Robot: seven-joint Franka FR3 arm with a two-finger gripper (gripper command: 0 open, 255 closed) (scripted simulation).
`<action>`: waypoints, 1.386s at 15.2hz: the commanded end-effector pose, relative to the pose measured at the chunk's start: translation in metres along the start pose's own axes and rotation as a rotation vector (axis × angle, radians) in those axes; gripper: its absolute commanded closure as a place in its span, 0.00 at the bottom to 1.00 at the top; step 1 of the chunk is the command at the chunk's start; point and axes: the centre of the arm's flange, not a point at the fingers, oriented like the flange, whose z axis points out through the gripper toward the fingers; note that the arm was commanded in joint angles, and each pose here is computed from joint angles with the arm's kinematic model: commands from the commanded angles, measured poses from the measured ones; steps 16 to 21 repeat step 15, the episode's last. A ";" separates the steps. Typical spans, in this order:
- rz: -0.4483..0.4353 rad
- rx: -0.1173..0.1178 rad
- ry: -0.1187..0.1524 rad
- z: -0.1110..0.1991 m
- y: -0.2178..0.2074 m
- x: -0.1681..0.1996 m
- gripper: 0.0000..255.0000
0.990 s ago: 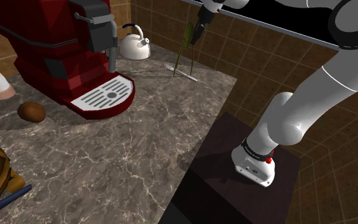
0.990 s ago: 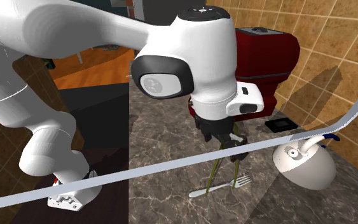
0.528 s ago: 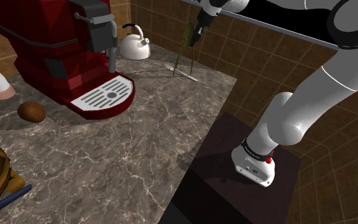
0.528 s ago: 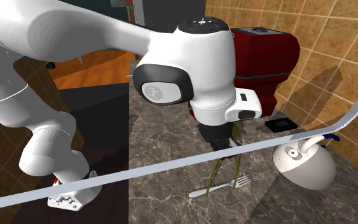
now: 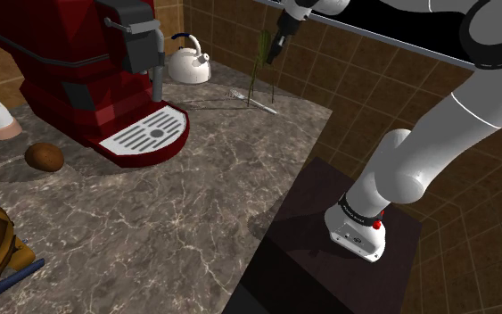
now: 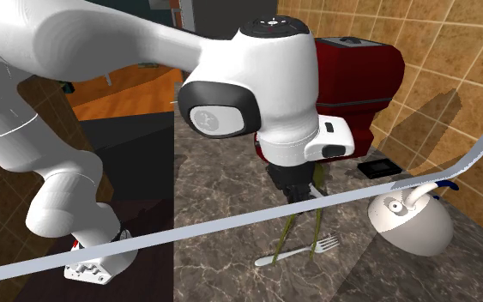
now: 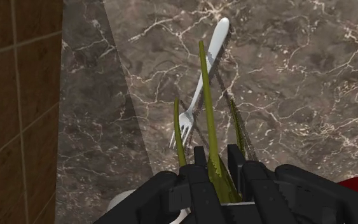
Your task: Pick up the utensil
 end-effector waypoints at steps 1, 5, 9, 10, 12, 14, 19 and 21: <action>0.000 0.000 0.000 -0.008 0.001 0.003 1.00; 0.000 0.000 0.000 -0.029 0.002 0.009 1.00; 0.000 0.000 0.000 -0.049 0.003 0.014 1.00; 0.000 0.000 0.000 -0.054 0.003 0.016 1.00; 0.000 0.000 0.000 -0.064 0.004 0.019 1.00; 0.000 0.000 0.000 -0.070 0.004 0.020 1.00; 0.000 0.000 0.000 -0.070 0.004 0.020 1.00; 0.000 0.000 0.000 -0.070 0.004 0.020 1.00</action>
